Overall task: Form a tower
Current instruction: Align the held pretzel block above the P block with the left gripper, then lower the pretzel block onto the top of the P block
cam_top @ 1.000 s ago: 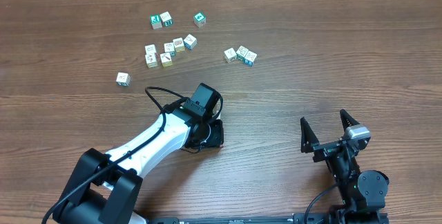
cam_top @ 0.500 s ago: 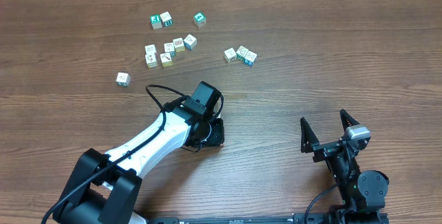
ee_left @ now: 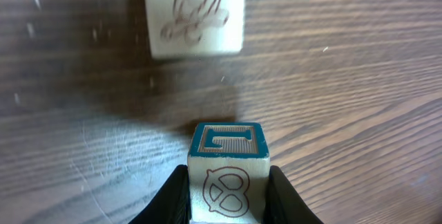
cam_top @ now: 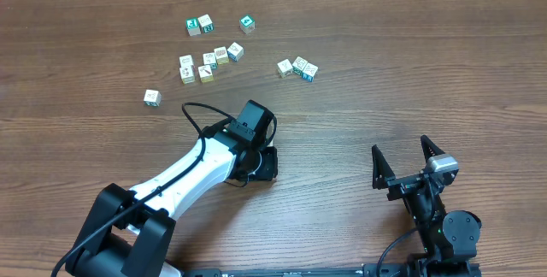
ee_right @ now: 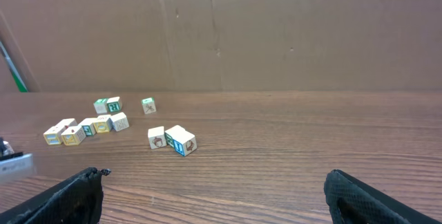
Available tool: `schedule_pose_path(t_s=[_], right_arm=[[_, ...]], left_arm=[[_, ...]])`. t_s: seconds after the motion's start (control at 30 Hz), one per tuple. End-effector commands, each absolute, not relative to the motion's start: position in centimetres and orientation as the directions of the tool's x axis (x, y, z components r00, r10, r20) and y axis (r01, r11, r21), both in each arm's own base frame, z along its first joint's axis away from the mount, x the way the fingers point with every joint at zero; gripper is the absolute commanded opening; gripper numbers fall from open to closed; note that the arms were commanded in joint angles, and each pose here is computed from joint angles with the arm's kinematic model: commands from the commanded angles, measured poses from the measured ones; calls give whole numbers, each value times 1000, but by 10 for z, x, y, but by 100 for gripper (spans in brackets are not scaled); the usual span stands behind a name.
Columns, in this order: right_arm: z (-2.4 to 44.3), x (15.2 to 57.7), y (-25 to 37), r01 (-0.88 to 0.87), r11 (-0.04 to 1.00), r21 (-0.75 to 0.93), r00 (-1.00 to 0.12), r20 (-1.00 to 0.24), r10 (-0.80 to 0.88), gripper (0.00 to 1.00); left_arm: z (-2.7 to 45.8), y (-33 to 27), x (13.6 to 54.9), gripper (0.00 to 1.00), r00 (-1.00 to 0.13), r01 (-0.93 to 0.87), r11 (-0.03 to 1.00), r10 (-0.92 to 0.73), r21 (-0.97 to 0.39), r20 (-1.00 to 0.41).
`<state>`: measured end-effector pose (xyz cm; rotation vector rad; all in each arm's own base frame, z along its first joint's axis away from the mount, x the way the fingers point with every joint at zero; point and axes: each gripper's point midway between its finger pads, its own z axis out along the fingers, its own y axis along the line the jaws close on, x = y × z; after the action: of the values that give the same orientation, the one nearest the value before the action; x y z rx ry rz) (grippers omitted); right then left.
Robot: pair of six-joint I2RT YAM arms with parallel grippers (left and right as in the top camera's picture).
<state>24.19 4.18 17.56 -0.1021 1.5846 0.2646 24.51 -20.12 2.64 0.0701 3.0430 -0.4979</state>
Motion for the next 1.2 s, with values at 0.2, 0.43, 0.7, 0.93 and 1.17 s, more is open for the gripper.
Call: schedule_pose_path(t_s=[0.2,0.43,0.7,0.93,1.17], right_arm=[[173,242,41,-227,969,100,-31,-995,96,100],[173,242,41,-227,969,100,-31,-995,96,100],[173,242,41,-227,969,100,-31,-995,96,100],[173,242,41,-227,969,100,-31,-995,96,100],[173,242,41,-227,969,100,-31,-995,96,100]], left_arm=[[73,-184,292,4,-977,117,978,82,-171,-197],[92,-189,312,4,-960,118,979,70,-169,-271],[77,-190,305,4,-968,108,988,80,-109,-239],[66,-196,302,4,-964,126,991,112,-46,-240],[58,-194,303,4,-967,118,993,108,-27,-231]])
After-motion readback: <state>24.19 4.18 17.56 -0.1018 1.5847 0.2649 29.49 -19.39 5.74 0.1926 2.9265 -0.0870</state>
